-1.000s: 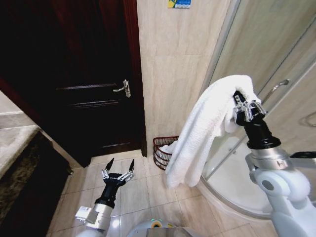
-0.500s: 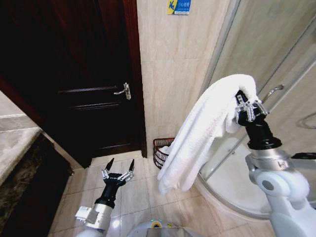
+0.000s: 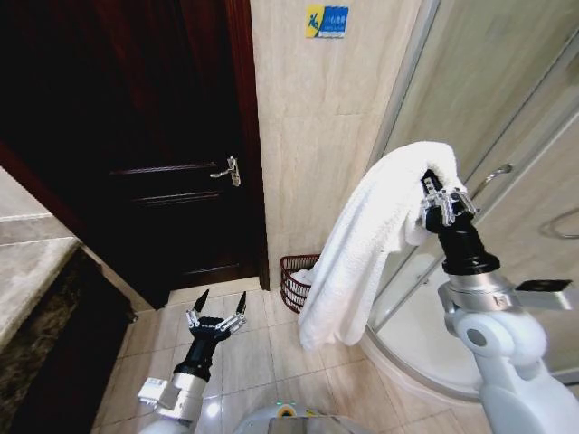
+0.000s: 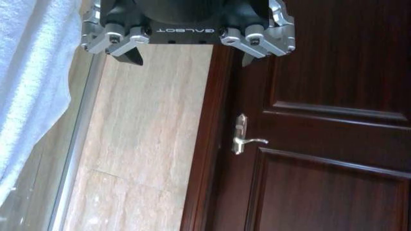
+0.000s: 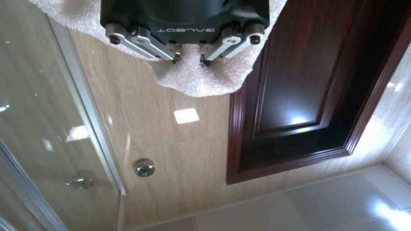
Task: Discard the used towel into the hamper.
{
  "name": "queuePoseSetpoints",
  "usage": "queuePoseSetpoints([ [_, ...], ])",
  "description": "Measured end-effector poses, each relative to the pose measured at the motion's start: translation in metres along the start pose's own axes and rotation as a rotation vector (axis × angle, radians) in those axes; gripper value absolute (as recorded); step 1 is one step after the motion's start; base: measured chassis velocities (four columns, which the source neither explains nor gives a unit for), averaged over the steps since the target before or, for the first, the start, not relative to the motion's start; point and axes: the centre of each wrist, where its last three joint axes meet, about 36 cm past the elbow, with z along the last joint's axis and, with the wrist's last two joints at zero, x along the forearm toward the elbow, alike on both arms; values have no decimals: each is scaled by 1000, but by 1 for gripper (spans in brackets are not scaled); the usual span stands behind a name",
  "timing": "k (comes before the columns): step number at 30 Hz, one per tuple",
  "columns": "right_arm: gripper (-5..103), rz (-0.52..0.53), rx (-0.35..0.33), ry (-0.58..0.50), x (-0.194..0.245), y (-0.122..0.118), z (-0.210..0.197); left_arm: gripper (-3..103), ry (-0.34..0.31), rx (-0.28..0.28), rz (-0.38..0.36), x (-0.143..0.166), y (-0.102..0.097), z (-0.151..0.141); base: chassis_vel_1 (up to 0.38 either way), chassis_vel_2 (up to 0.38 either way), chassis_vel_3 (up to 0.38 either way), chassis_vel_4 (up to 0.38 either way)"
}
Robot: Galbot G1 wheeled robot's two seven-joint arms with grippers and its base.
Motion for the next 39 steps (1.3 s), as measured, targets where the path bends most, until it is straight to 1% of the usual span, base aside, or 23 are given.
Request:
queuePoseSetpoints([
  [26,8,-6,-5,11,6,2,4,100,0,0,0,0,0,0,2,4,-4,-3],
  [31,8,-8,-7,13,6,3,5,100,0,0,0,0,0,0,108,107,-83,-96],
  [39,8,-10,-2,15,6,3,4,100,0,0,0,0,0,0,200,203,-193,-208],
])
